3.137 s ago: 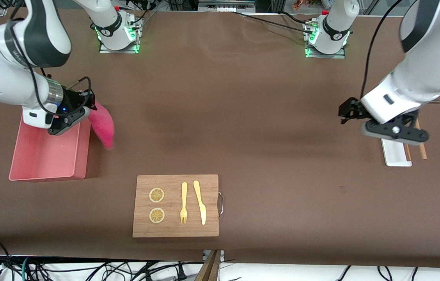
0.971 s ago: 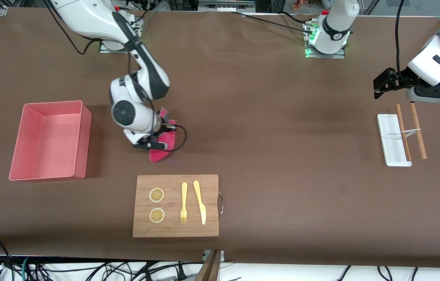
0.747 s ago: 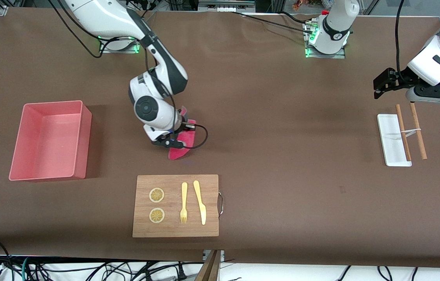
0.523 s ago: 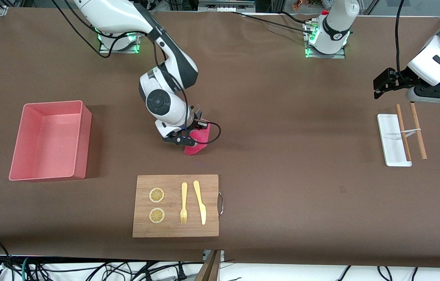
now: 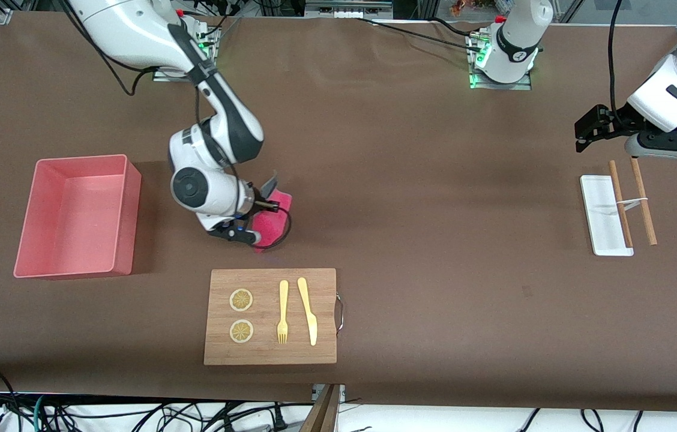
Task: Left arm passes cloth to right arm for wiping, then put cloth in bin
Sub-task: 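Wipe the table beside the wooden board with the cloth in the right gripper, then move the cloth over the pink bin and open the right gripper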
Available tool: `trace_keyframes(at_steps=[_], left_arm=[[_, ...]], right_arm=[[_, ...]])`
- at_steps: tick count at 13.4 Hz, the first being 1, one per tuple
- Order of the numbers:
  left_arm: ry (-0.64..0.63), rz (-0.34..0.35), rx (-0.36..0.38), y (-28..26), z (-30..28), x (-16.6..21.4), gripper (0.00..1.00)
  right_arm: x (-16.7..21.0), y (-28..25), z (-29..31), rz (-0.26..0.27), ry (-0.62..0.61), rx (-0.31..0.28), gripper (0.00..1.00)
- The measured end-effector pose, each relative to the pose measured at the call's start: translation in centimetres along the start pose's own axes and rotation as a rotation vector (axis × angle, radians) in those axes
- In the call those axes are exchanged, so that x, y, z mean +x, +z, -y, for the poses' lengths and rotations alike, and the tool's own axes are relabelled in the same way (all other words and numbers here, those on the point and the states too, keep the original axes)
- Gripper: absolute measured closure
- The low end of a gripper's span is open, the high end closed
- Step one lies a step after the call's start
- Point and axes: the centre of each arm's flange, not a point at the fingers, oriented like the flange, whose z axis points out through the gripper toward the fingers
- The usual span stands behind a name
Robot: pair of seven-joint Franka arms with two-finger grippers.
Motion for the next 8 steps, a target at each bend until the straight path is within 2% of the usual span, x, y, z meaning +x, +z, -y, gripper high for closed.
trace_keyframes(at_steps=[3, 8], left_arm=[[-0.001, -0.002, 0.0, 0.0, 0.0, 0.0, 0.0], [-0.001, -0.018, 0.0, -0.2, 0.0, 0.2, 0.0]], right_arm=[[2.0, 0.4, -6.7, 0.024, -0.077, -0.013, 0.96], [5.1, -1.8, -18.3, 0.002, -0.24, -0.049, 0.96]])
